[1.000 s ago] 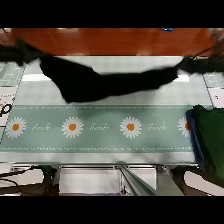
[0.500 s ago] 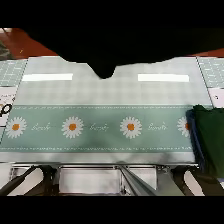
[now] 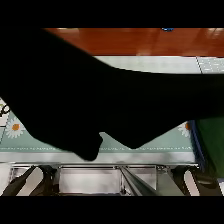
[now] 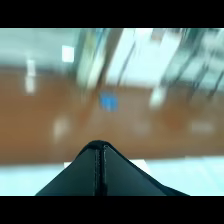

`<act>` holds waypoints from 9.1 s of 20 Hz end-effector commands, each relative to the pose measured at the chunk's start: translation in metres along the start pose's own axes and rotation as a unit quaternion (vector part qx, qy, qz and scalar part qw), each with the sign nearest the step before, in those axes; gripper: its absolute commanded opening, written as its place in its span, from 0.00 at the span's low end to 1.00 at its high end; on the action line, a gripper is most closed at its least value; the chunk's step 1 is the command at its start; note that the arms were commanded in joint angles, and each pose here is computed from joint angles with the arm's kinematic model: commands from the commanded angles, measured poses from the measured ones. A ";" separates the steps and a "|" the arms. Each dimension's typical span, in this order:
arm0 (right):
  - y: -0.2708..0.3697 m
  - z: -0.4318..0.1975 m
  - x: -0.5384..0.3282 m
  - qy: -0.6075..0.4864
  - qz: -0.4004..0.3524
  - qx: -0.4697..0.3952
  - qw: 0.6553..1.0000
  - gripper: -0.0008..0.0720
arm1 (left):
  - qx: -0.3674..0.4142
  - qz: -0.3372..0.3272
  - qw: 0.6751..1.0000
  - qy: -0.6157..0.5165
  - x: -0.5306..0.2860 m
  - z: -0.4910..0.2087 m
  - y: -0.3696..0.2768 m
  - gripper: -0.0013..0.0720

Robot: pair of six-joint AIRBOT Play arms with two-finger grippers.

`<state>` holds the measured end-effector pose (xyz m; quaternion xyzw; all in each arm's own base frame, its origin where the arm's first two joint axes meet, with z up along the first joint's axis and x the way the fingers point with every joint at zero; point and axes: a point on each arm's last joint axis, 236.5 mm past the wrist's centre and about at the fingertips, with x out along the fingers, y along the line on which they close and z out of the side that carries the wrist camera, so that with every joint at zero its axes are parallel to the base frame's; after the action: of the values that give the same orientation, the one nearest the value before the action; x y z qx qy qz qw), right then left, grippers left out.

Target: Fold the shirts.

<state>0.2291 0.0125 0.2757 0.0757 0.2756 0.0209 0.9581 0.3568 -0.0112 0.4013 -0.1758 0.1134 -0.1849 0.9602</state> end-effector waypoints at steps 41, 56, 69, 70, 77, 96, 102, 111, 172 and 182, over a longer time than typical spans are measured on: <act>-0.131 -0.162 0.251 0.311 0.036 0.257 0.914 0.57 | -0.403 0.090 0.727 0.549 -0.003 -0.495 0.101 0.71; -0.149 -0.164 0.236 0.321 0.041 0.228 0.918 0.57 | -0.333 0.049 0.798 0.500 0.086 -0.489 0.068 0.04; -0.146 -0.241 0.277 0.398 0.083 0.328 0.853 0.57 | -0.292 0.014 0.816 0.498 0.096 -0.474 0.058 0.05; -0.145 -0.243 0.281 0.398 0.079 0.321 0.856 0.57 | -0.285 0.010 0.818 0.499 0.096 -0.474 0.056 0.05; -0.133 -0.248 0.321 0.380 0.057 0.321 0.865 0.57 | -0.285 0.012 0.819 0.498 0.097 -0.474 0.057 0.05; -0.024 0.185 0.040 -0.122 0.066 0.026 0.990 0.04 | 0.053 -0.046 0.997 0.025 0.041 0.016 -0.042 0.04; 0.030 0.199 -0.107 -0.260 0.004 -0.071 0.963 0.04 | 0.174 0.043 0.979 -0.094 -0.074 0.082 -0.104 0.04; 0.048 0.152 -0.148 -0.238 -0.024 -0.085 0.967 0.04 | 0.222 0.146 0.949 -0.168 -0.212 0.073 -0.134 0.04; -0.044 -0.148 0.291 0.383 0.122 0.184 0.897 0.58 | -0.254 0.249 0.685 0.636 -0.003 -0.400 0.226 0.71; 0.029 -0.244 0.198 0.291 0.182 0.269 0.900 0.58 | -0.447 0.163 0.727 0.495 -0.064 -0.469 0.181 0.71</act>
<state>0.2857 0.0761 -0.0261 0.3401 0.5474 0.1367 0.7523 0.2396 0.0449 -0.0748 -0.4034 0.6938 -0.0073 0.5966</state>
